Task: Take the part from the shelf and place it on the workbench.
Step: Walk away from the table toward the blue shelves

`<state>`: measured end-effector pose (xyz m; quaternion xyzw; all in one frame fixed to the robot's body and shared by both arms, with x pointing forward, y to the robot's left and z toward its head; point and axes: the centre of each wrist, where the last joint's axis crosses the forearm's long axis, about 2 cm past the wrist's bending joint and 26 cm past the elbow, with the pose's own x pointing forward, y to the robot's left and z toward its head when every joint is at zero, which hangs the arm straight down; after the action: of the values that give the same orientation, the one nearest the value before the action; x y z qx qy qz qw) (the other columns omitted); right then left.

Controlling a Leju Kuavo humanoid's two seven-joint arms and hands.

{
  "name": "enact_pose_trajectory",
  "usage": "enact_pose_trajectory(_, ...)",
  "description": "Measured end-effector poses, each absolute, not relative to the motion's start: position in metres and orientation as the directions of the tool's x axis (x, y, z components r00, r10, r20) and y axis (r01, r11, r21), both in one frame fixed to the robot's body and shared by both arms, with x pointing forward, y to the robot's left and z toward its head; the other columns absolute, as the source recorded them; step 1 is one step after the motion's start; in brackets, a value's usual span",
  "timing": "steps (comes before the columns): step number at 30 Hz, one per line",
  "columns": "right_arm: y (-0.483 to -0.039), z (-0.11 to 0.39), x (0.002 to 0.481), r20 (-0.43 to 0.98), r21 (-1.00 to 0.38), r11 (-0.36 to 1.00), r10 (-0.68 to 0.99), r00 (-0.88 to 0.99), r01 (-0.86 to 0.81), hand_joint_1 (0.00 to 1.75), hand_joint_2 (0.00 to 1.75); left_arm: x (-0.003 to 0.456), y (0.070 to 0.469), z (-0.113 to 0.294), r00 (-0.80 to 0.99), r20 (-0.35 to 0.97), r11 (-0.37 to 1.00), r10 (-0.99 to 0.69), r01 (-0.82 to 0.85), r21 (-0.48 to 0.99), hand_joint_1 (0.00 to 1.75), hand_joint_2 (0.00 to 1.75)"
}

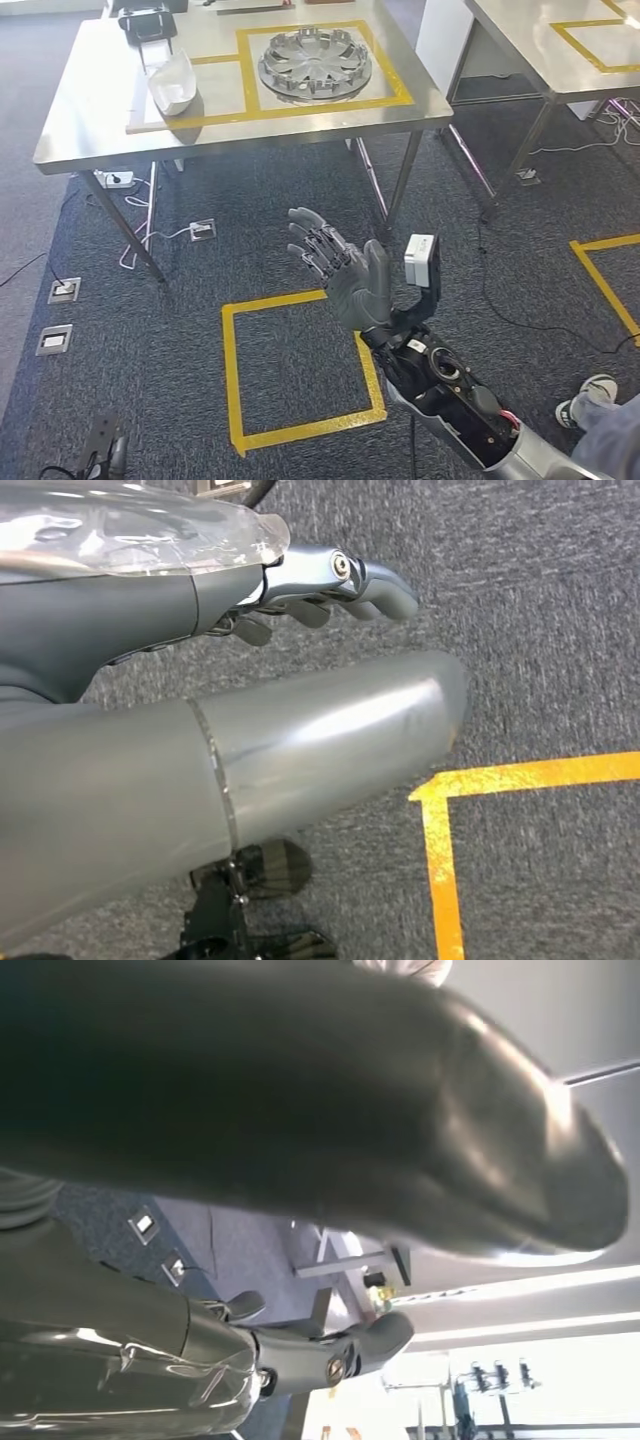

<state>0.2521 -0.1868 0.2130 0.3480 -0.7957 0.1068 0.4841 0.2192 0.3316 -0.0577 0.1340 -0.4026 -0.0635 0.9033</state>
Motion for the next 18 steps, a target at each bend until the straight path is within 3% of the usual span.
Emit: enact_pose_trajectory(18, -0.188, 0.207, 0.253, 0.854, 0.207, 0.749, -0.452, -0.258, -0.63, 0.0, 0.0, 0.199, 0.33, -0.067, 0.698, 0.689, 0.962, -0.195, -0.002, 0.275, 0.0, 0.0)
